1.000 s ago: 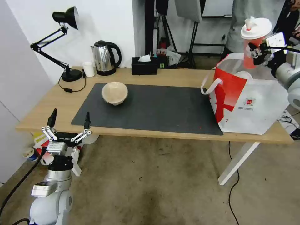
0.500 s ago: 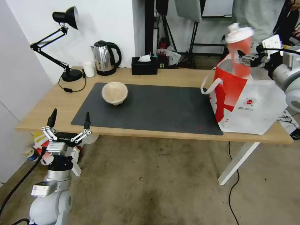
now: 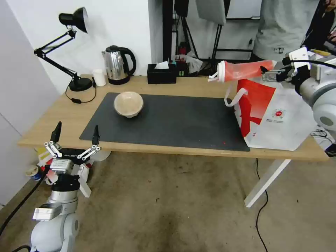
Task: Pick up the trash from the table and place it into the takeout bag.
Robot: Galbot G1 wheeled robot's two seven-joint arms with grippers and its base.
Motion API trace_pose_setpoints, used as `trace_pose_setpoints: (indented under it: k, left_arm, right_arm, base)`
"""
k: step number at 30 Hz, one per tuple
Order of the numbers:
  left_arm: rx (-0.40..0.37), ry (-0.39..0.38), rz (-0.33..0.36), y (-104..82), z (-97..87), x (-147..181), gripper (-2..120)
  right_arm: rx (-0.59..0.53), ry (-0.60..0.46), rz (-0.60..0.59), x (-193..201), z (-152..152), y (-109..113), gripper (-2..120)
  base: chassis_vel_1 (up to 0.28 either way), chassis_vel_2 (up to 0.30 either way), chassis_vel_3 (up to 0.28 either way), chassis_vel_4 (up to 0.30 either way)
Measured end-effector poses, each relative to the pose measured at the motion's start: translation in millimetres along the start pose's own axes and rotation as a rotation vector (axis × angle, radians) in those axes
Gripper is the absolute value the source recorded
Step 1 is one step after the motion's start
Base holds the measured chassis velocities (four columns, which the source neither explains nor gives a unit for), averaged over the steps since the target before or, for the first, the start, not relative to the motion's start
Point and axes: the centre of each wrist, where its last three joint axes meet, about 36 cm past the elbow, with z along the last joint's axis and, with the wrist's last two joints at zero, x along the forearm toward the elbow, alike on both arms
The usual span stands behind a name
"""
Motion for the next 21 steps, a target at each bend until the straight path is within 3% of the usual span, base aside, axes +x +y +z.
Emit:
trace_pose_setpoints:
  k: [21]
  left_arm:
    - [-0.003, 0.001, 0.004, 2.7, 0.4, -0.6, 100]
  right_arm:
    - [0.004, 0.012, 0.014, -2.0, -2.2, -1.7, 100]
  base:
    - [0.0, 0.0, 0.0, 0.0]
